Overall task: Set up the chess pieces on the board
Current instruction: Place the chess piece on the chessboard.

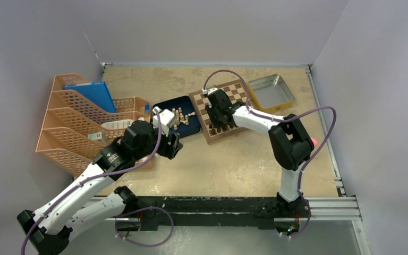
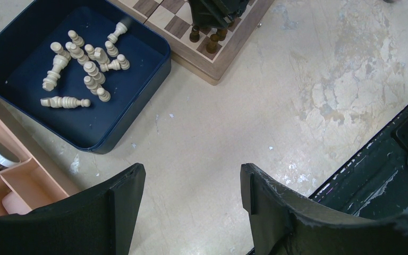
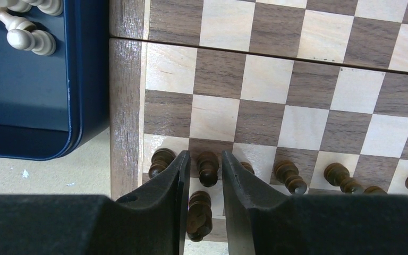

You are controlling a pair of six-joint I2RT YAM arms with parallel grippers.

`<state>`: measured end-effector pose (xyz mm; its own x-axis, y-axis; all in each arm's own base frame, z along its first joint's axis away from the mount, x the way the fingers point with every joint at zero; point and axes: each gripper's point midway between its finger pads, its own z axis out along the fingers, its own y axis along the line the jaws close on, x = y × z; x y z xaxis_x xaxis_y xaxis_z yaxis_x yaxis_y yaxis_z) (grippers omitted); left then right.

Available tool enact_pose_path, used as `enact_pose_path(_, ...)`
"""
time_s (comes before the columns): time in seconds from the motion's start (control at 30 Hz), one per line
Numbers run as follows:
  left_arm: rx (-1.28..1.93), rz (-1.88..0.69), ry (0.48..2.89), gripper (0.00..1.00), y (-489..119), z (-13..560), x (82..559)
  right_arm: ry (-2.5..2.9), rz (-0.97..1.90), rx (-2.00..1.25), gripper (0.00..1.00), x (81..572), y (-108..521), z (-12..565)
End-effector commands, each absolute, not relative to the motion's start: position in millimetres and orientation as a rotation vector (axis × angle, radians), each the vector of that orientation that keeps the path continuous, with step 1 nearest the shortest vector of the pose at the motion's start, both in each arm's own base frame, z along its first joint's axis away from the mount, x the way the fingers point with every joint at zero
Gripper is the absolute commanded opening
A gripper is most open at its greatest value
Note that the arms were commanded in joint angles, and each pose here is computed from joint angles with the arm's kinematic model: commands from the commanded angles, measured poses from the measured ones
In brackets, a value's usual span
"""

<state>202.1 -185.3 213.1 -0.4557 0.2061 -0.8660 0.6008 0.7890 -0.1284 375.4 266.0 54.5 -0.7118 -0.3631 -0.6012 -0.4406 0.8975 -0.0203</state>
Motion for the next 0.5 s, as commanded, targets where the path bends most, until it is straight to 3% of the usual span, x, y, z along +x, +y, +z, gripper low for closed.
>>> enact_pose_path(0.0,0.595,-0.545,1.981,0.66,-188.1,227.5,205.4,2.302,0.209,-0.493,0.32,394.0,275.1,112.5)
enact_pose_path(0.23,0.604,-0.552,1.979,0.66,-189.3,227.5,204.3,2.225,0.141,-0.38,0.32,413.8,258.5,145.8)
enact_pose_path(0.47,0.614,-0.571,1.971,0.66,-191.7,230.1,202.7,2.216,-0.074,-0.245,0.32,436.0,199.2,161.4)
